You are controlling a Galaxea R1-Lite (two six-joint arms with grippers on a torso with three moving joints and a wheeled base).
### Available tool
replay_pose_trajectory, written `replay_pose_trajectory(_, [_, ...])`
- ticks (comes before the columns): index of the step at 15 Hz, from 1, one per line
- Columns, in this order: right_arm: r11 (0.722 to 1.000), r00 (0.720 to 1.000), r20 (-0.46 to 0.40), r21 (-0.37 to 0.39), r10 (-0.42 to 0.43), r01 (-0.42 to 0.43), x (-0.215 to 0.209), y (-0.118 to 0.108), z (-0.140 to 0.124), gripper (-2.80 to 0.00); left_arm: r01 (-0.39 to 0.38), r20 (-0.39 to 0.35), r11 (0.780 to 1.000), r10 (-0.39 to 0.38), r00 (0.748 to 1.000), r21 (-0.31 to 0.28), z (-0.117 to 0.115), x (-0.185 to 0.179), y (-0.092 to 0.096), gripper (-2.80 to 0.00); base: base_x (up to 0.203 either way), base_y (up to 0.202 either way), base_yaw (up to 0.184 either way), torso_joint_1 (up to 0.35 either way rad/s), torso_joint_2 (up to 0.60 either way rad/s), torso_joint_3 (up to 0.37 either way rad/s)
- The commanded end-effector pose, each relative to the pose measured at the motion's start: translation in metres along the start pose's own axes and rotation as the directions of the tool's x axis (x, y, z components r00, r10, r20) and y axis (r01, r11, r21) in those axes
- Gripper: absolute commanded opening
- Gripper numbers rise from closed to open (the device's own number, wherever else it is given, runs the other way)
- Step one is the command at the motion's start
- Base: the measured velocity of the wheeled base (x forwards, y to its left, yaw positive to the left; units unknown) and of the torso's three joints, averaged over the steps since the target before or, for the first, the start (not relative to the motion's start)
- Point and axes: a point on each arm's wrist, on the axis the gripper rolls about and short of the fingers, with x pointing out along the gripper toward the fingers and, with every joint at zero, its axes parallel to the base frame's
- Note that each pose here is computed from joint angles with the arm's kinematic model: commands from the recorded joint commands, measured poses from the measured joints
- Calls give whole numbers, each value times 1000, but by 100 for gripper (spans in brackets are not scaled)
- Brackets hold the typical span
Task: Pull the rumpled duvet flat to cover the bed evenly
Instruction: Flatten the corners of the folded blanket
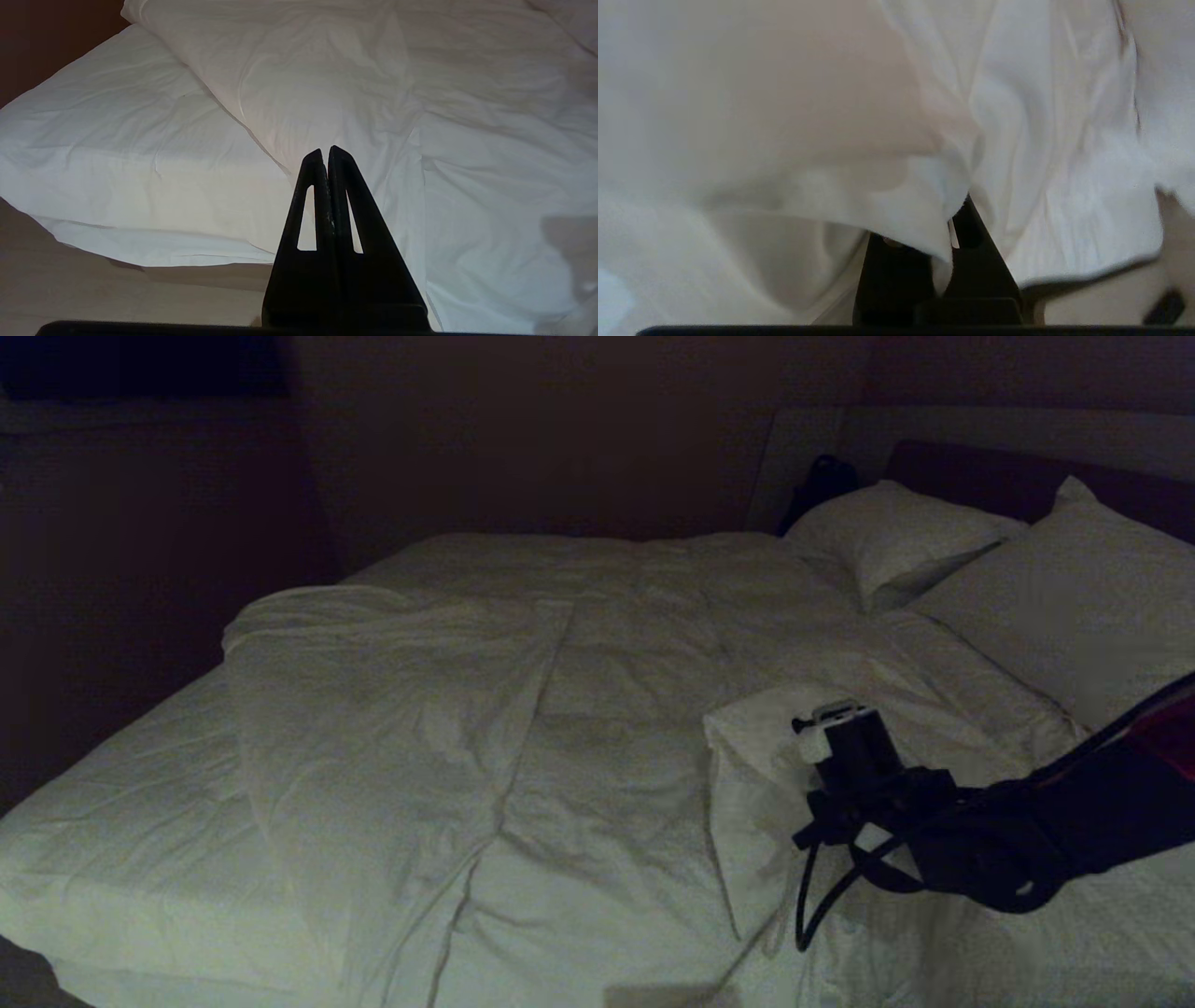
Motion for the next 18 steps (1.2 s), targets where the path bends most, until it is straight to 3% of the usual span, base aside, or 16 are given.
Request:
replay_pose_trajectory(1, [993, 1000, -2, 115, -12, 13, -11, -17, -8, -280, 0, -1, 1000, 0, 1000, 0, 0, 0, 0, -280, 0, 0, 0, 0, 0, 0])
replay_pose_trajectory(4, [991, 992, -118, 122, -34, 49, -13, -32, -57, -280, -2, -1, 1000, 2, 1000, 0, 0, 0, 0, -280, 0, 0, 0, 0, 0, 0])
replay_pose_trajectory(8, [988, 985, -170, 143, -37, 62, -9, -29, -74, -280, -1, -1, 1000, 1, 1000, 0, 0, 0, 0, -280, 0, 0, 0, 0, 0, 0])
replay_pose_trajectory(9, [987, 984, -173, 146, -37, 63, -8, -28, -74, -182, 0, -1, 1000, 0, 1000, 0, 0, 0, 0, -280, 0, 0, 0, 0, 0, 0])
replay_pose_trajectory(10, [987, 985, -170, 149, -36, 62, -8, -28, -73, 0, 0, -1, 1000, 0, 1000, 0, 0, 0, 0, -280, 0, 0, 0, 0, 0, 0])
replay_pose_trajectory(14, [984, 988, -157, 173, -3, 30, -10, -29, -67, 0, -2, -1, 1000, 2, 1000, 0, 0, 0, 0, -280, 0, 0, 0, 0, 0, 0])
replay_pose_trajectory(18, [975, 994, -106, 222, 8, 16, -25, -45, -57, 0, -2, -1, 1000, 2, 1000, 0, 0, 0, 0, -280, 0, 0, 0, 0, 0, 0])
